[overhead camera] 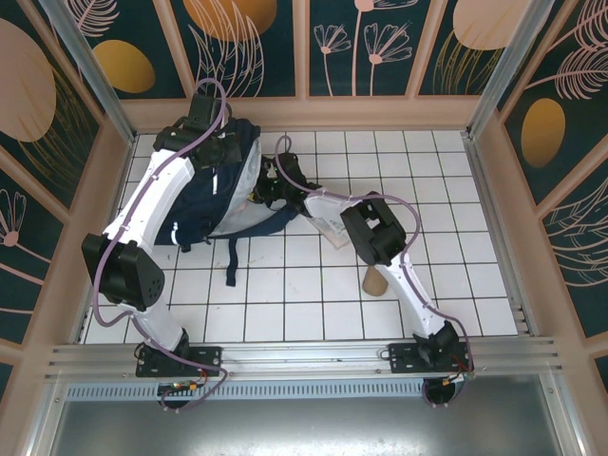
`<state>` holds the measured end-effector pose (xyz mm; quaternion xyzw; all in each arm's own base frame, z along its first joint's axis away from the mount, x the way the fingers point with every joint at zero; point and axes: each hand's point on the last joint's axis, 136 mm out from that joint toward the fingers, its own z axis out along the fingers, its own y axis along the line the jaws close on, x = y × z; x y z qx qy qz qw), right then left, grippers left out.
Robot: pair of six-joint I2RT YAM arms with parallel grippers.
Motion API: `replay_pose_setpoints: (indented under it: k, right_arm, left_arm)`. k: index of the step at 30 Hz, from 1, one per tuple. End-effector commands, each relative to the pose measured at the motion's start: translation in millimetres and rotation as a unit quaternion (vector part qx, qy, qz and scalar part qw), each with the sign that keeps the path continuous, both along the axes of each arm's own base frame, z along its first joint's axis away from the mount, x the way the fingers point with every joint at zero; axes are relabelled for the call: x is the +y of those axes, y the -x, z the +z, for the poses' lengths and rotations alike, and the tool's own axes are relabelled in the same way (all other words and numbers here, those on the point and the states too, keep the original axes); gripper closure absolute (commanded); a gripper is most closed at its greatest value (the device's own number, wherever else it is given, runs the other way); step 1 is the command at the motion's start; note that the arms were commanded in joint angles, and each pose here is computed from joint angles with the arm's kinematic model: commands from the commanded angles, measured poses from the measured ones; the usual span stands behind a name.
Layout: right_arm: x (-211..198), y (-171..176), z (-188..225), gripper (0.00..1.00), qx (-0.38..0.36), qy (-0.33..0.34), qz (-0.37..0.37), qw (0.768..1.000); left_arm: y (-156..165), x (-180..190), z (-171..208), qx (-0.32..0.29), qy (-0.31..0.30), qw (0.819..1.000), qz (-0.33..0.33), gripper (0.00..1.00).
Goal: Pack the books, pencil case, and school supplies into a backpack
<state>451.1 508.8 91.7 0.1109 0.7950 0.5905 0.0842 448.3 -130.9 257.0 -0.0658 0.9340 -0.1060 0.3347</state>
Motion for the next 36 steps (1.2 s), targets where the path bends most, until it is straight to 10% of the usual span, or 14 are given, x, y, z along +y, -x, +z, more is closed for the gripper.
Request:
replay_pose_setpoints:
  k: [1, 10, 36]
  right_arm:
    - [8.1, 13.4, -12.2, 0.54, 0.012, 0.03, 0.024, 0.999]
    - [-34.7, 5.9, 19.0, 0.33, -0.028, 0.126, 0.012, 0.992]
    - [-195.3, 56.2, 52.0, 0.32, -0.065, 0.291, -0.06, 0.953]
  left_arm:
    - [-5.3, -15.7, 65.2, -0.102, 0.056, 0.993, -0.017, 1.0]
    - [-4.2, -1.4, 46.9, -0.094, 0.017, 0.995, -0.001, 1.0]
    - [4.9, 0.5, -50.8, -0.015, -0.017, 1.0, -0.022, 0.97]
